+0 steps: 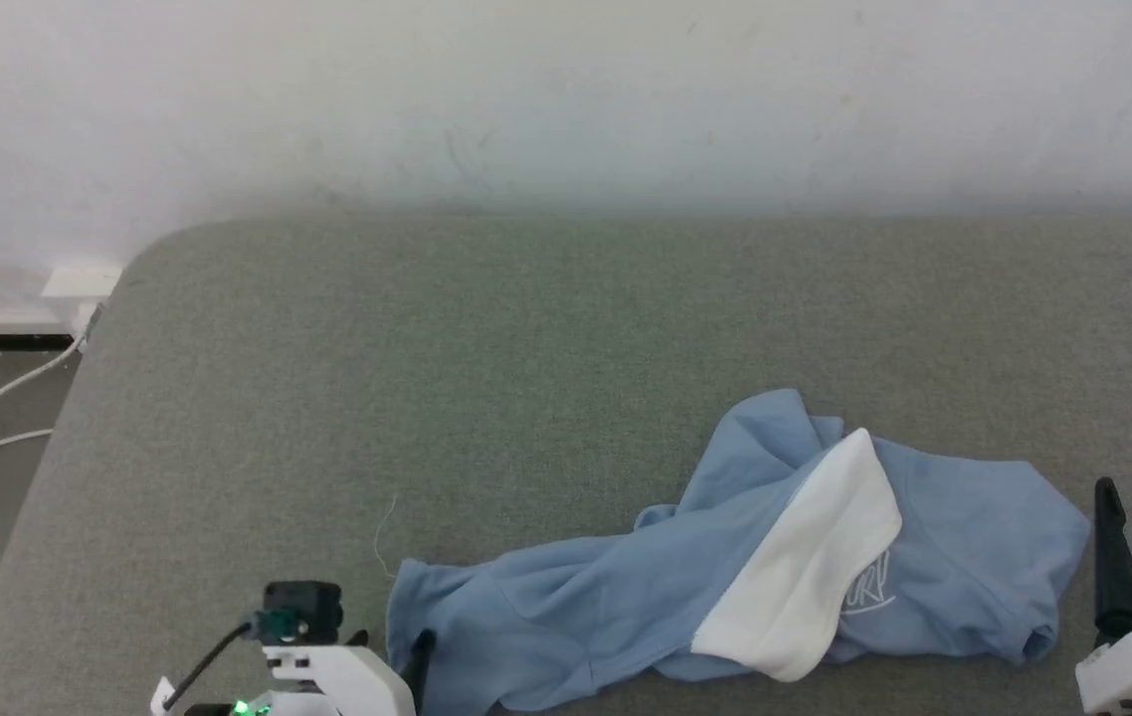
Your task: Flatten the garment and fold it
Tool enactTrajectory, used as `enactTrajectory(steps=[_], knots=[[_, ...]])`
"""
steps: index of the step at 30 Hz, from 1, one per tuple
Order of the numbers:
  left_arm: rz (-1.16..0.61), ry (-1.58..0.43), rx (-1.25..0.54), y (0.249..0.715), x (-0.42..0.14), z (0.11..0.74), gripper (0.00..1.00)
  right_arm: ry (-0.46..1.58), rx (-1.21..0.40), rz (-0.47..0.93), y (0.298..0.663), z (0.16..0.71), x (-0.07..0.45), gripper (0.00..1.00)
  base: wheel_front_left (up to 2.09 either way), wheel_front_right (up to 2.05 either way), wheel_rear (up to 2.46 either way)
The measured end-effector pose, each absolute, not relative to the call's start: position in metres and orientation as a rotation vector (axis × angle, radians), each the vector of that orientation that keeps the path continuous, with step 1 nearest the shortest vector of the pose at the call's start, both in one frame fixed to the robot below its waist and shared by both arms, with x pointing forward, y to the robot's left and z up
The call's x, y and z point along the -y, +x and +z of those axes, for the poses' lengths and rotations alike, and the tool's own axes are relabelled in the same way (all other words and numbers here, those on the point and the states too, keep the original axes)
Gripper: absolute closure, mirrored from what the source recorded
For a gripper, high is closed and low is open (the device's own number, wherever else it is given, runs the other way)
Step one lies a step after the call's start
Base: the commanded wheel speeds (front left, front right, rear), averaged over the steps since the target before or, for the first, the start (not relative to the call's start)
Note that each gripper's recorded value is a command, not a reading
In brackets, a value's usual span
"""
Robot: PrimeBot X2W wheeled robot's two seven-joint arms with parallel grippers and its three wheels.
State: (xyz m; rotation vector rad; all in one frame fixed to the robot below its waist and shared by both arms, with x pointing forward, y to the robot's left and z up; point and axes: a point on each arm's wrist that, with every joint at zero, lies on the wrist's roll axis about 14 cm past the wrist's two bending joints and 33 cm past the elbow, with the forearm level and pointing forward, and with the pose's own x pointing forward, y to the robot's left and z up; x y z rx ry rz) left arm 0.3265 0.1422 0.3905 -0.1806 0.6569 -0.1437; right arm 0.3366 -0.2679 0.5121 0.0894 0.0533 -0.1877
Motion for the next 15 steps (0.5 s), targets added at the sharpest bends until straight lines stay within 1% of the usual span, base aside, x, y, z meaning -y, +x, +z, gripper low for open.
enactTrajectory(steps=[5,8,11,15], knots=[[-0.255,-0.030,-0.627,0.323,-0.135,0.411,0.00,0.090,-0.042,-0.181,0.333,0.516,0.266,0.00,0.00,0.00,0.00],[-0.346,0.047,-0.631,0.317,-0.121,0.421,0.00,0.090,-0.044,-0.177,0.333,0.516,0.265,0.00,0.00,0.00,0.00],[-0.442,0.096,-0.682,0.304,-0.103,0.419,0.00,0.090,-0.048,-0.172,0.333,0.516,0.263,0.00,0.00,0.00,0.00],[-0.528,0.158,-0.801,0.285,-0.093,0.400,0.00,0.084,-0.045,-0.168,0.333,0.517,0.262,0.00,0.00,0.00,0.00]])
